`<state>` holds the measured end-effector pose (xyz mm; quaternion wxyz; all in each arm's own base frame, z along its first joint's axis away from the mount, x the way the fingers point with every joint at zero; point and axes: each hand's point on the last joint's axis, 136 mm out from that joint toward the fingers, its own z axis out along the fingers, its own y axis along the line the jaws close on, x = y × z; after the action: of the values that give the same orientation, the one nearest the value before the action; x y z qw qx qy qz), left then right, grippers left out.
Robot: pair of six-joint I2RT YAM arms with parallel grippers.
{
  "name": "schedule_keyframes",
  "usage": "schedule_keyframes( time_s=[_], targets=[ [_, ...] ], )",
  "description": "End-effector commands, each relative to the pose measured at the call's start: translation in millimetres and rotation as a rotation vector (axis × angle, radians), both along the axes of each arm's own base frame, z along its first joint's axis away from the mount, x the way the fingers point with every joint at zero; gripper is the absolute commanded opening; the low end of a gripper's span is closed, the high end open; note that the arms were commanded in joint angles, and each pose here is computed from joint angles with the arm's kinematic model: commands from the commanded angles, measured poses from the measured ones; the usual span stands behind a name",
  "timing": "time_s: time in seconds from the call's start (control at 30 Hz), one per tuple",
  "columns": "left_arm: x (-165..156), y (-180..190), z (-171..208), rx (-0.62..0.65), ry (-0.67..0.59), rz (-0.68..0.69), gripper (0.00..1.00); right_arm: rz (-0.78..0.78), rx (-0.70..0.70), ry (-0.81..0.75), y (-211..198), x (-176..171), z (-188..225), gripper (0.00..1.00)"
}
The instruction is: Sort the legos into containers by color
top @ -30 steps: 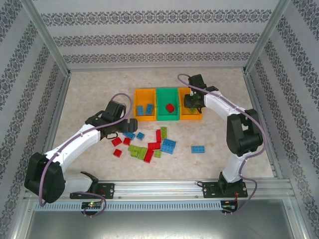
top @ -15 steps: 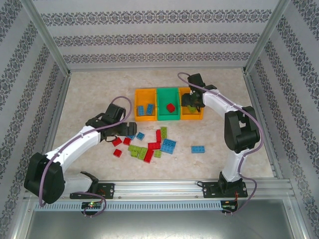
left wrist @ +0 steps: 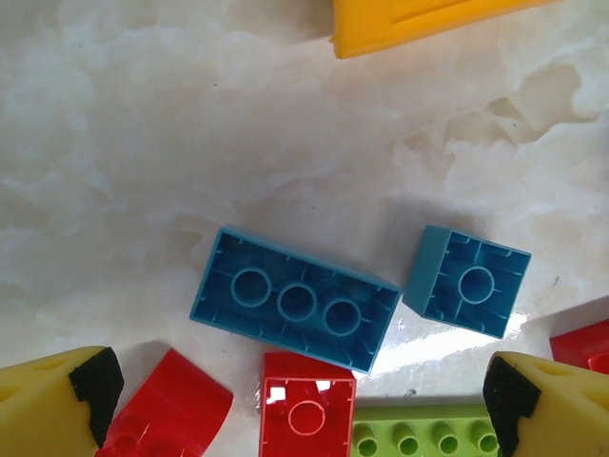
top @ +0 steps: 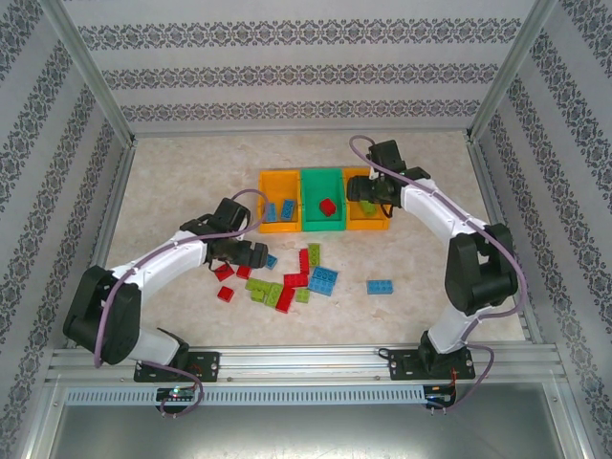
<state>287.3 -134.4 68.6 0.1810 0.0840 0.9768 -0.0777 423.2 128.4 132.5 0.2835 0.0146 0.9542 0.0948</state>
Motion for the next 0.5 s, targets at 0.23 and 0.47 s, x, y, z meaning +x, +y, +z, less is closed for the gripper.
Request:
schedule_keyframes(
  time_s=[0.23, 0.47],
  targets=[
    [4.9, -45.7, 12.4, 0.027, -0.032, -0.182, 0.94, 0.013, 0.022, -0.022, 7.2, -19.7, 2.1, 0.79],
    [2.9, -58.5, 1.9, 0.035, -0.013, -0.212, 0.87, 0.007, 0.022, -0.014, 3.6, -24.4, -2.1, 0.79]
  ],
)
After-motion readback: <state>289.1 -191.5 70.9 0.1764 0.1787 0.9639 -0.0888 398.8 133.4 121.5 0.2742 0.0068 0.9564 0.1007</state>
